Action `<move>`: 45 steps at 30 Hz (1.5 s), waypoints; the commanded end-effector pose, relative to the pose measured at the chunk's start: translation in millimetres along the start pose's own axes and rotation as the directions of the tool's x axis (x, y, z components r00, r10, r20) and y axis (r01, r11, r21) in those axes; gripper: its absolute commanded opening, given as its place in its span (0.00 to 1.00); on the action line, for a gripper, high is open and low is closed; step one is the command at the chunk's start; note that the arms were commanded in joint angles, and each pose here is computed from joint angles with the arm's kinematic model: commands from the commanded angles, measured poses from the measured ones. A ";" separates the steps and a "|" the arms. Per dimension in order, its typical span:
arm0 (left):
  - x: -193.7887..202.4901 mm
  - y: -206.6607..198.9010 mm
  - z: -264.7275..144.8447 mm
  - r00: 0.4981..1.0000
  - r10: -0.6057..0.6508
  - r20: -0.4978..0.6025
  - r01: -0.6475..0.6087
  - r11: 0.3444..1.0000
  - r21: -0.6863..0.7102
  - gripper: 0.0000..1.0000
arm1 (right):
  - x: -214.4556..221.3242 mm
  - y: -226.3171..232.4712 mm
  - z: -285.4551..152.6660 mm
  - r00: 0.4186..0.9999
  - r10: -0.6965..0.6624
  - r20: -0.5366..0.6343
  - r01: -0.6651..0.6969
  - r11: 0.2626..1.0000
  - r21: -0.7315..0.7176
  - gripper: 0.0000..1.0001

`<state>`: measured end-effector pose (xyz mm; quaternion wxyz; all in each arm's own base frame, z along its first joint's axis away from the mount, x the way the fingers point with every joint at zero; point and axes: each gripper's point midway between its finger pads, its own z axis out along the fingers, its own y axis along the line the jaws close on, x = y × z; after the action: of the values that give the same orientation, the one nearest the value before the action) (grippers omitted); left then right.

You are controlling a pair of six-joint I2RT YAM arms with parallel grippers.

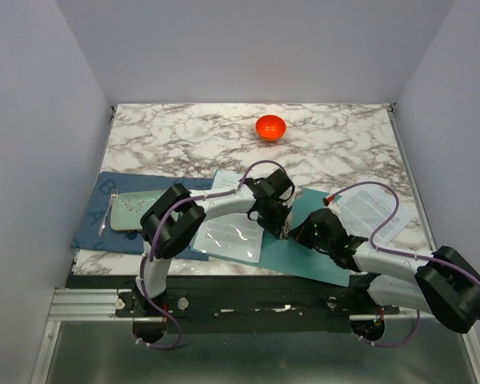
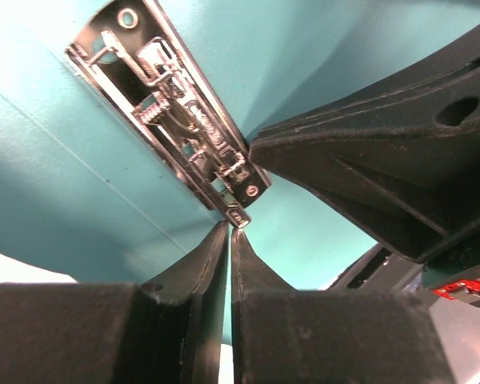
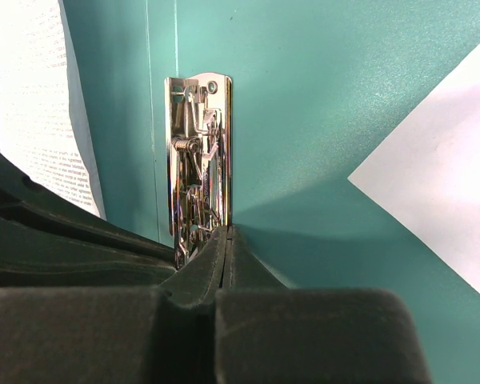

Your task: Put the files into the folder

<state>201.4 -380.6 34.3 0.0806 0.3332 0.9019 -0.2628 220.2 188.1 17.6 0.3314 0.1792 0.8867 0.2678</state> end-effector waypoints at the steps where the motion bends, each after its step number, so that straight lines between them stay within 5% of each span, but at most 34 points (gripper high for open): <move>1: -5.9 5.0 -4.0 0.999 0.024 0.034 -0.022 0.999 -0.040 0.15 | 19.3 -37.1 -1.8 0.998 -0.011 -0.054 0.018 0.993 0.114 0.01; 22: -19.3 -7.4 -20.7 0.996 0.025 0.086 -0.024 1.000 -0.006 0.27 | 25.5 -44.5 -0.5 0.998 -0.001 -0.068 0.010 0.992 0.130 0.01; 45: -13.0 -2.1 4.0 1.000 0.007 0.024 -0.006 1.000 -0.015 0.21 | 27.7 -47.6 -1.5 0.997 0.000 -0.072 0.009 0.991 0.133 0.01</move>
<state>208.6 -384.4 36.5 0.0934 0.3300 0.9029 -0.2590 221.9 190.3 16.7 0.3345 0.1905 0.8790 0.2812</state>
